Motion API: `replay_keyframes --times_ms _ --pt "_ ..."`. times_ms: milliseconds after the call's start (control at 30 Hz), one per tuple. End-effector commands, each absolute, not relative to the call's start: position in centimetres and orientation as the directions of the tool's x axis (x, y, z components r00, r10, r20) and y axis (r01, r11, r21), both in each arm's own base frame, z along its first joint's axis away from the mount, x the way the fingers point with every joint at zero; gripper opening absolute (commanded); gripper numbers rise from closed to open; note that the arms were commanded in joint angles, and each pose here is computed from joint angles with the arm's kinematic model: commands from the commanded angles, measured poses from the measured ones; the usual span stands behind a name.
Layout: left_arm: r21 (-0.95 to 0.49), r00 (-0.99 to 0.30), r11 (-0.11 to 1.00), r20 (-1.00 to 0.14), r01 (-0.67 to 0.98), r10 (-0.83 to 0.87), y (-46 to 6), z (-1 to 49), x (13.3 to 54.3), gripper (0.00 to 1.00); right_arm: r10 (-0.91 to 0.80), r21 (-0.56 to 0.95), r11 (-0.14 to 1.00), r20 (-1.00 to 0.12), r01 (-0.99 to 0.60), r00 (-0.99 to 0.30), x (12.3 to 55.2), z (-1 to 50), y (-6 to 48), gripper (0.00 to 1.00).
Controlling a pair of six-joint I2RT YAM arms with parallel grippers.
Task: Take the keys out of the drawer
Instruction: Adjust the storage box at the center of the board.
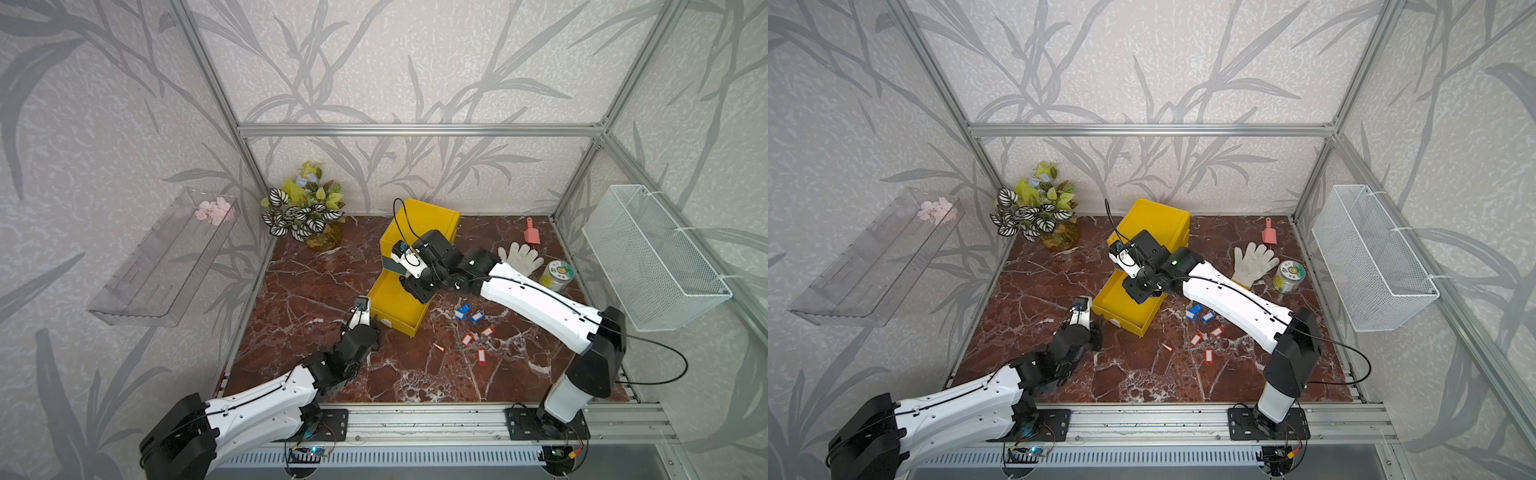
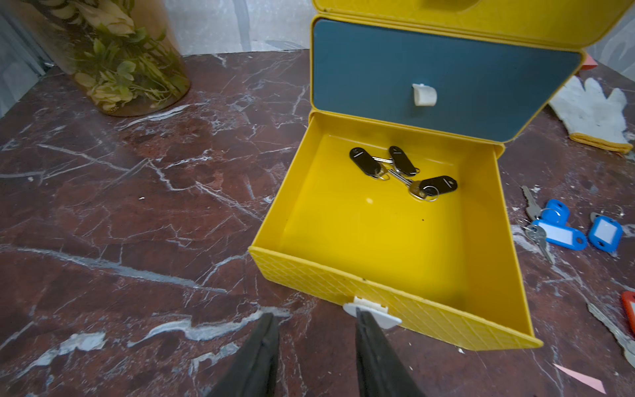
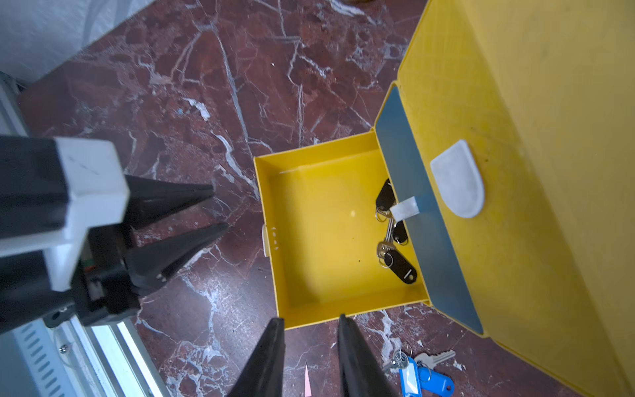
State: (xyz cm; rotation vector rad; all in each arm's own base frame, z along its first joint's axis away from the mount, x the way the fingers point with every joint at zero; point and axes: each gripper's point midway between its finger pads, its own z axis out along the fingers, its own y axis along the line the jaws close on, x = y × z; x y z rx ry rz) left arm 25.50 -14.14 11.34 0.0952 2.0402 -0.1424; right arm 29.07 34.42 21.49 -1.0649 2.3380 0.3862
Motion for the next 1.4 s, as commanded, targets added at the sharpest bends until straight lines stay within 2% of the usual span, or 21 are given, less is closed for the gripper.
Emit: replay_keyframes --times_ms 0,67,167,300,433,600,900,1367 --pt "-0.093 -0.451 0.994 -0.891 0.061 -0.056 -13.4 12.3 26.4 0.39 -0.635 -0.001 0.653 -0.545 -0.757 -0.547 29.8 20.3 33.9 0.31" --pt "-0.112 -0.469 0.993 -0.879 0.023 -0.088 -12.7 11.9 26.6 0.39 -0.675 0.005 0.609 -0.522 -0.793 -0.522 29.0 19.1 34.9 0.31" --pt "-0.136 -0.507 0.99 -0.851 -0.034 -0.134 -11.6 11.1 26.8 0.39 -0.768 -0.074 0.558 -0.424 -0.827 -0.48 28.5 16.2 35.8 0.31" --pt "-0.135 -0.517 0.988 -0.842 -0.075 -0.155 -10.3 10.8 26.9 0.39 -0.813 -0.205 0.565 -0.304 -0.799 -0.496 30.0 13.3 35.9 0.31" --pt "-0.146 -0.485 0.984 -0.857 -0.098 -0.176 -9.3 11.7 26.9 0.39 -0.814 -0.33 0.581 -0.248 -0.744 -0.525 32.1 11.6 34.9 0.32" --pt "-0.138 -0.476 0.985 -0.863 -0.103 -0.17 -8.7 11.9 26.8 0.39 -0.829 -0.411 0.548 -0.152 -0.729 -0.538 33.2 9.2 33.6 0.32" --pt "-0.156 -0.483 0.982 -0.855 -0.105 -0.187 -8.4 11.3 26.2 0.39 -0.82 -0.447 0.541 -0.091 -0.712 -0.565 34.1 7.3 31.0 0.33" --pt "-0.156 -0.479 0.983 -0.858 -0.098 -0.184 -8.5 11.2 26.4 0.39 -0.806 -0.477 0.553 -0.095 -0.684 -0.585 35.8 7.3 27.7 0.34"
